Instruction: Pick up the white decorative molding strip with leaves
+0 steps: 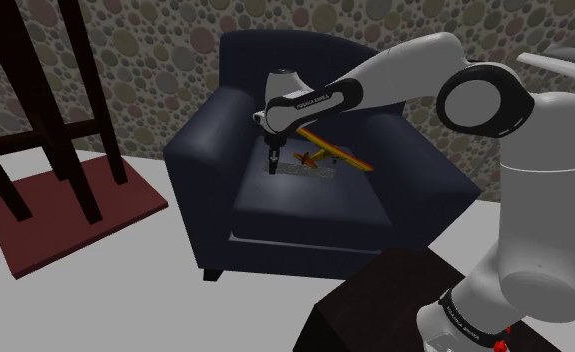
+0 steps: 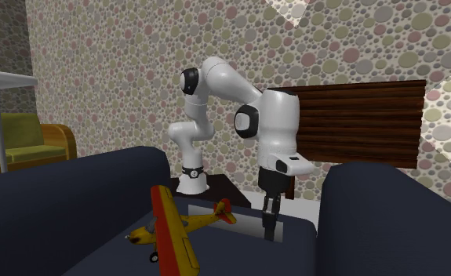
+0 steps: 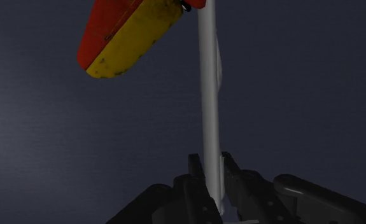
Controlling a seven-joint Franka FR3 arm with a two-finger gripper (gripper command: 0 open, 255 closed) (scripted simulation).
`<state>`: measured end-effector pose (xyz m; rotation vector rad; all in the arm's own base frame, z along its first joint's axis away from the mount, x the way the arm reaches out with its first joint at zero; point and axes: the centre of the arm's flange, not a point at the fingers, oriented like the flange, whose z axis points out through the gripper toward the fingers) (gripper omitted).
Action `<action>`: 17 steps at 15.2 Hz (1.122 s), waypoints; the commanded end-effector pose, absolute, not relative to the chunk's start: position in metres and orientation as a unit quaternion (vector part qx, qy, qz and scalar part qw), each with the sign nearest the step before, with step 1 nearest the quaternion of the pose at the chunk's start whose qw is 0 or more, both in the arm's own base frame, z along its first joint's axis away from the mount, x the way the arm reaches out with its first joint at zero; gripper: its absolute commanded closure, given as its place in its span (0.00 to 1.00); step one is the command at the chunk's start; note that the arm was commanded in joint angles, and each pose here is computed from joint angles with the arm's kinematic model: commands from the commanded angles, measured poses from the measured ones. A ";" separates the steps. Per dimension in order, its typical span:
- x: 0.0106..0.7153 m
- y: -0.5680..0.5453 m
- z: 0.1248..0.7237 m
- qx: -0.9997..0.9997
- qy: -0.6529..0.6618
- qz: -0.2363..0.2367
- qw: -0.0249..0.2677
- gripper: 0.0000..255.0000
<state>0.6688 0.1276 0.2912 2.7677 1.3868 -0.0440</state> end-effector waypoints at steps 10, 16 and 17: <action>0.668 0.128 0.306 0.894 0.448 -0.014 0.023 1.00; 0.668 0.128 0.338 0.894 0.448 -0.014 0.023 1.00; 0.668 0.128 0.343 0.894 0.448 -0.014 0.023 1.00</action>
